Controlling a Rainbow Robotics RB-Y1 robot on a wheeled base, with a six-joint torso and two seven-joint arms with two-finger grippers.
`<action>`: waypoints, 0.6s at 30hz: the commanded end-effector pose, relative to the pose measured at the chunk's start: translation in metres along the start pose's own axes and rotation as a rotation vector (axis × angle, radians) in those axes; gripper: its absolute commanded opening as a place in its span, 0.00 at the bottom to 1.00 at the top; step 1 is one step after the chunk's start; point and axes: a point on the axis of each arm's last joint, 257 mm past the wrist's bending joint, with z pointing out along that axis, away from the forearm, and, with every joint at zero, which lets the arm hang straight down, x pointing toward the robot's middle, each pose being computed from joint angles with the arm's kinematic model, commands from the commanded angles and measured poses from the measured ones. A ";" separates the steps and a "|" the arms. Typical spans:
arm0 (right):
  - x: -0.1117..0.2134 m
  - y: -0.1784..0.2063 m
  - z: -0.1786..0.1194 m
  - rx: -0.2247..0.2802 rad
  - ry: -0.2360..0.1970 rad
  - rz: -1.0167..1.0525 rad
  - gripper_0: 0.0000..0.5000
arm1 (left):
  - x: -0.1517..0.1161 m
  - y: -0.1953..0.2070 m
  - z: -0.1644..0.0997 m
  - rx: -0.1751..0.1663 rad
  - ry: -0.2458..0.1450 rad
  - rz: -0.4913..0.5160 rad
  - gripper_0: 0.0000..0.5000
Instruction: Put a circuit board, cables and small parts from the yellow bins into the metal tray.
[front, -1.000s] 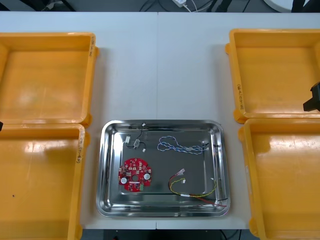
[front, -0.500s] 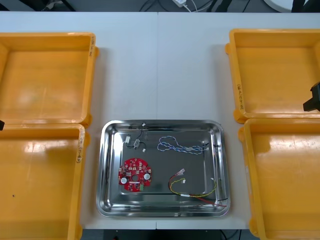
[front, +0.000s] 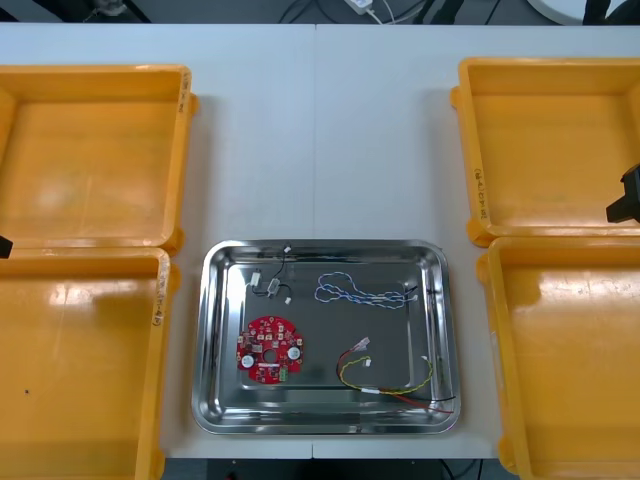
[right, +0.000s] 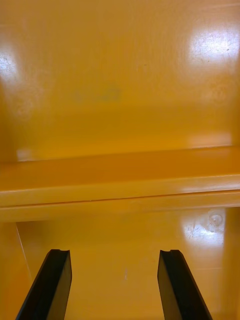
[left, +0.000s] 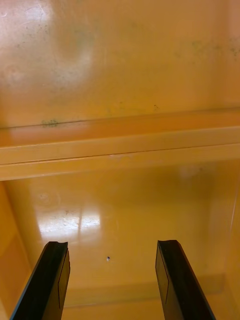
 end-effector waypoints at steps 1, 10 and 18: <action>-0.009 -0.018 -0.016 0.035 -0.034 -0.043 1.00 | -0.004 0.018 -0.015 -0.045 -0.021 0.107 1.00; -0.009 -0.018 -0.016 0.035 -0.034 -0.043 1.00 | -0.004 0.018 -0.015 -0.045 -0.021 0.107 1.00; -0.009 -0.018 -0.016 0.035 -0.034 -0.043 1.00 | -0.004 0.018 -0.015 -0.045 -0.021 0.107 1.00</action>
